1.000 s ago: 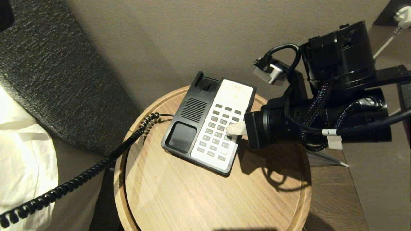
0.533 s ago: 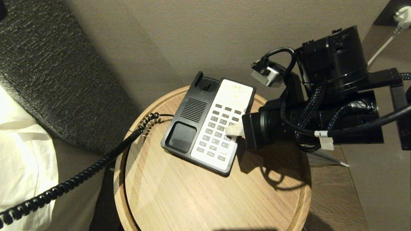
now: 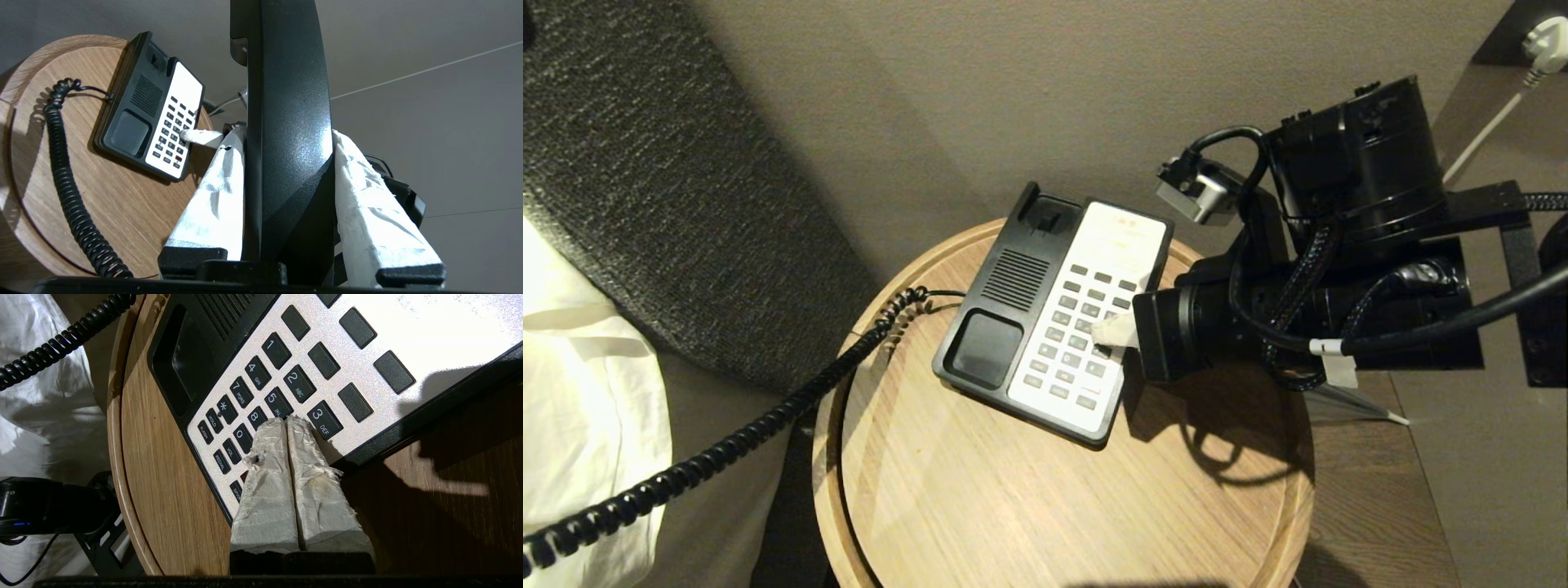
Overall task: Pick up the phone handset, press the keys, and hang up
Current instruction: Dial the number
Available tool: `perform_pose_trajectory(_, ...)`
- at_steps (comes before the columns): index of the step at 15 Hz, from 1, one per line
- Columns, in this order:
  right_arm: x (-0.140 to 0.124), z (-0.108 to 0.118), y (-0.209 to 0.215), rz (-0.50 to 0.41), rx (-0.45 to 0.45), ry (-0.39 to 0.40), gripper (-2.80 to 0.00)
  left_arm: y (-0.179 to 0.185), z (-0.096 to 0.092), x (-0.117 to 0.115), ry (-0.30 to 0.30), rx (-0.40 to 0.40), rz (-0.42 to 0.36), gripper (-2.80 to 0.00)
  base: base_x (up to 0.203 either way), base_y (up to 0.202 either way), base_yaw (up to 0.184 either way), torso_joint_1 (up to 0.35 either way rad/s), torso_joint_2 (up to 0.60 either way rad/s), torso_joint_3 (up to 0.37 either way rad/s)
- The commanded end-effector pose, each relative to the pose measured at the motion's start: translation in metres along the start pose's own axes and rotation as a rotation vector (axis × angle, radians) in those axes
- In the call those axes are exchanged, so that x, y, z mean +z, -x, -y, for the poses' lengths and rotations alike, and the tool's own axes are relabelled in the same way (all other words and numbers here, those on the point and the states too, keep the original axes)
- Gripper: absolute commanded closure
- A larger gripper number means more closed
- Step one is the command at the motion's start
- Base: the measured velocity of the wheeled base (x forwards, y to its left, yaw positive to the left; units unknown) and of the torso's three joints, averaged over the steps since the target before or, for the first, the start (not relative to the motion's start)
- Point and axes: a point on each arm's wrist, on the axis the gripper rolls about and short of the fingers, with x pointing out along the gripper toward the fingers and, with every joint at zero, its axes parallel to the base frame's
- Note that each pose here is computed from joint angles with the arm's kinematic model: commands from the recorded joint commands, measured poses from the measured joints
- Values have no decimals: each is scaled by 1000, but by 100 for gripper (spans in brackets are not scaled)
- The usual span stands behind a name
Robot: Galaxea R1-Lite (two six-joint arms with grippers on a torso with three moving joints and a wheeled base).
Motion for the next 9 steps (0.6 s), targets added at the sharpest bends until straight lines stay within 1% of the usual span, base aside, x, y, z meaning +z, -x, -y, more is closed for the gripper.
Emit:
perform_pose_trajectory(1, 3, -1, 4, 14, 5, -4, 0, 0, -1, -1, 5, 4, -4, 0, 0, 0, 0, 0, 0, 0)
perform_pose_trajectory(3, 5, -3, 13, 32, 14, -4, 0, -1, -1, -1, 5, 5, -5, 0, 0, 0, 0, 0, 0, 0)
perform_pose_trajectory(9, -1, -9, 21, 13, 40, 2, 0, 0, -2, -2, 3, 7, -7, 0, 0, 0, 0, 0, 0, 0)
